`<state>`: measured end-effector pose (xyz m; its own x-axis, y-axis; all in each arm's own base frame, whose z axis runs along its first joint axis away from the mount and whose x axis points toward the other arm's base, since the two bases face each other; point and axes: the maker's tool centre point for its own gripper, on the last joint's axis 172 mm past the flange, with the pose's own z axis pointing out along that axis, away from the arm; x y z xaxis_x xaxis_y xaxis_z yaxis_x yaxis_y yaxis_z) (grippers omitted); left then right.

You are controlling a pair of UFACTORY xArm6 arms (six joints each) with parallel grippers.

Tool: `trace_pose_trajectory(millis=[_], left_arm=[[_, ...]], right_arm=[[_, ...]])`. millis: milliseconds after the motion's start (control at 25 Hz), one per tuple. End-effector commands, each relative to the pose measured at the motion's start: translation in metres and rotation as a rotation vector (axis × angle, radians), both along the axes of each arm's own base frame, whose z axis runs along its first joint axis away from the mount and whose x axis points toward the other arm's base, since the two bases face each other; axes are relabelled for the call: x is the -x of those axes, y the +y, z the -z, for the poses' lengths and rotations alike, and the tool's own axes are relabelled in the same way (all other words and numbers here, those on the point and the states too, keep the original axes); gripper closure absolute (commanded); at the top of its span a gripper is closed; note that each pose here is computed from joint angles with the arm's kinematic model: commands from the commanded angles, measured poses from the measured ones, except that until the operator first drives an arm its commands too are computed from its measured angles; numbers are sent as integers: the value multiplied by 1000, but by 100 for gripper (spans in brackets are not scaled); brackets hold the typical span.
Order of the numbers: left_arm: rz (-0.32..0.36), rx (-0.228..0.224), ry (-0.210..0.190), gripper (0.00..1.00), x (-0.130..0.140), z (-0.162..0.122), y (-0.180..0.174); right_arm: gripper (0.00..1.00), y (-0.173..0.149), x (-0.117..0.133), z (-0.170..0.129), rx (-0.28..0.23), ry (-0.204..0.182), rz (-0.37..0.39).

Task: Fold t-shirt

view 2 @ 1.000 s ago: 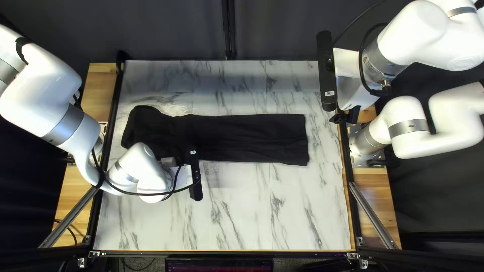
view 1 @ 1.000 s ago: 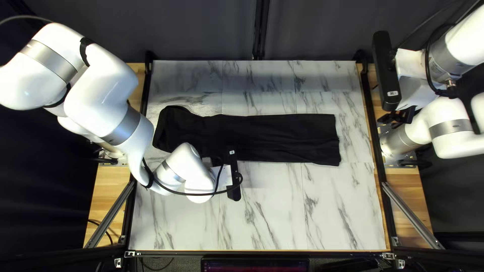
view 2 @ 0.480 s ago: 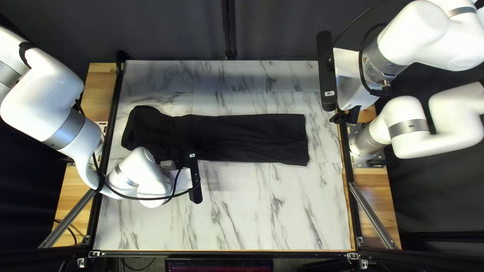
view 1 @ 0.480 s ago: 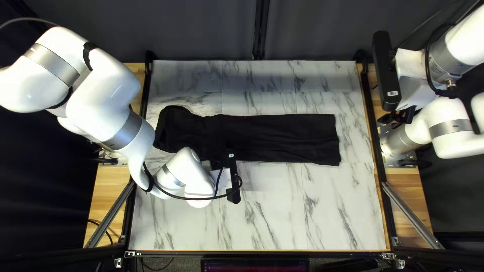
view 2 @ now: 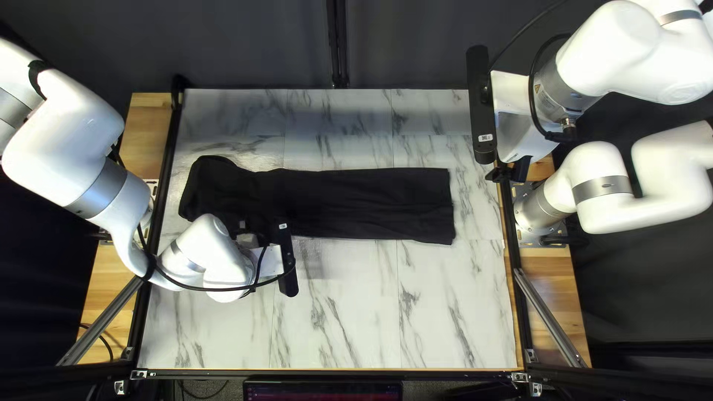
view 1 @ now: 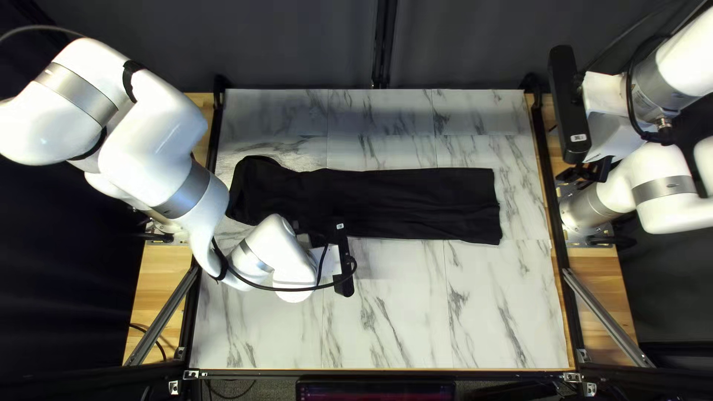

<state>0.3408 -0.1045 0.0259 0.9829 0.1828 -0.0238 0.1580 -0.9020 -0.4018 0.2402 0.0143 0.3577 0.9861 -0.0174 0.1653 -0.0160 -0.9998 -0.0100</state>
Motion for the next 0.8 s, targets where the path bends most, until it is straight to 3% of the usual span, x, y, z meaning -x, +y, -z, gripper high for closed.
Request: trace_pose_trajectory(millis=[40, 80, 120, 800], left_arm=[[-1, 3, 2, 66, 0, 2, 5], [-2, 5, 3, 93, 0, 3, 6], [-3, 7, 3, 97, 0, 3, 7], [9, 4, -8, 100, -5, -8, -6]], right_arm=[[0, 0, 0, 0, 0, 0, 0], [0, 0, 0, 0, 0, 0, 0], [0, 0, 0, 0, 0, 0, 0], [0, 0, 0, 0, 0, 0, 0]])
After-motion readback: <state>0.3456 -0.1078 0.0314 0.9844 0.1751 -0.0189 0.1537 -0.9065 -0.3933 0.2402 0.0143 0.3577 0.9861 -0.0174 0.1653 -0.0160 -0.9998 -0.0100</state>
